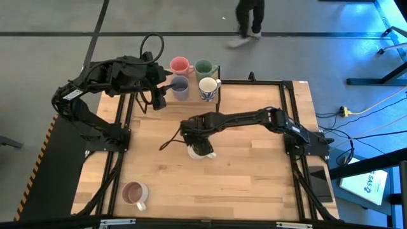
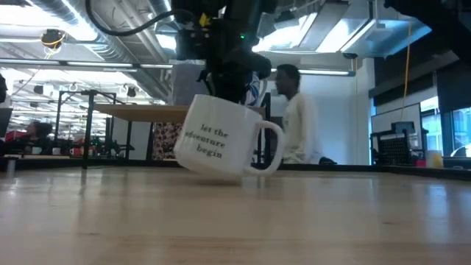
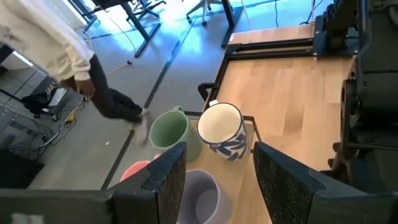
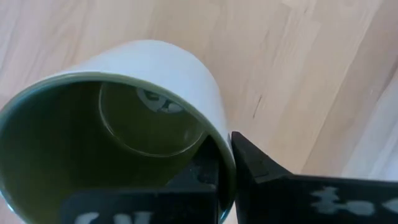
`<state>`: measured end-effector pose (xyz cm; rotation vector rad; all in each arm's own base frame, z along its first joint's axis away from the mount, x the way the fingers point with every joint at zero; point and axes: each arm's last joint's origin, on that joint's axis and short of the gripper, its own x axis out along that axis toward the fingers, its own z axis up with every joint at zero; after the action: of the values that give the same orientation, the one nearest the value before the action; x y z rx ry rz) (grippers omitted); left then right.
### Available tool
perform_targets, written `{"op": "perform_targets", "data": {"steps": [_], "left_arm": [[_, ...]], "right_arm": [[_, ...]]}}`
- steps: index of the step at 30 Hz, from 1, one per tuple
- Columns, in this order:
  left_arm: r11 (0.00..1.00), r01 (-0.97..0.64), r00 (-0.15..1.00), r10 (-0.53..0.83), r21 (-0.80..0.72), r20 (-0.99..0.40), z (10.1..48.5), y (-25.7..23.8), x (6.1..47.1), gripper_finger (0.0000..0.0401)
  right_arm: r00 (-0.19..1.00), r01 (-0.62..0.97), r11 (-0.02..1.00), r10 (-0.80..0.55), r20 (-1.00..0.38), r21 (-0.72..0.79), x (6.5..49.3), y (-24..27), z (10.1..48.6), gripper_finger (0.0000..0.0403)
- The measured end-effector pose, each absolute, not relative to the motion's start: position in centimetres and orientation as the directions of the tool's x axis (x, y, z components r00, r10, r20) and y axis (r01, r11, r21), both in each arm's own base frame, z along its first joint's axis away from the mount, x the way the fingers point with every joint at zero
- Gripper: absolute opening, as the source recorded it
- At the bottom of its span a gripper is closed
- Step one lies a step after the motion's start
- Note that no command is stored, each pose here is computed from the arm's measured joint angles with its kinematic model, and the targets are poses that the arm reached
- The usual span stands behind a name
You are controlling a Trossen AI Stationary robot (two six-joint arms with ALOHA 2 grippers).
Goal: Place coffee mugs
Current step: Put the white green mug on the shelf
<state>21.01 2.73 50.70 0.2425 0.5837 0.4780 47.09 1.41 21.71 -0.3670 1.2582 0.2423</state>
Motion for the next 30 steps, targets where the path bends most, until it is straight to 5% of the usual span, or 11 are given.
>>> {"op": "perform_targets", "data": {"steps": [7,17,24,30], "left_arm": [[0.864,-0.359,0.726,0.497,0.354,-0.476,50.6,2.7,21.0,0.0181],[0.864,-0.359,0.725,0.497,0.354,-0.476,50.6,2.7,21.0,0.0181],[0.864,-0.349,0.711,0.496,0.363,-0.498,50.4,2.7,20.8,0.0181],[0.891,-0.275,0.673,0.446,0.361,-0.589,49.5,2.5,20.3,0.0181]], "right_arm": [[0.315,-0.378,0.914,-0.023,-0.949,-0.147,47.4,1.4,21.4,0.0006],[0.33,-0.409,0.901,-0.004,-0.944,-0.147,47.6,1.5,21.5,0.0066],[0.374,-0.437,0.889,0.043,-0.926,-0.135,48.0,1.6,22.3,0.0159],[0.415,-0.43,0.885,0.02,-0.909,-0.177,47.6,1.6,27.8,0.0219]]}}
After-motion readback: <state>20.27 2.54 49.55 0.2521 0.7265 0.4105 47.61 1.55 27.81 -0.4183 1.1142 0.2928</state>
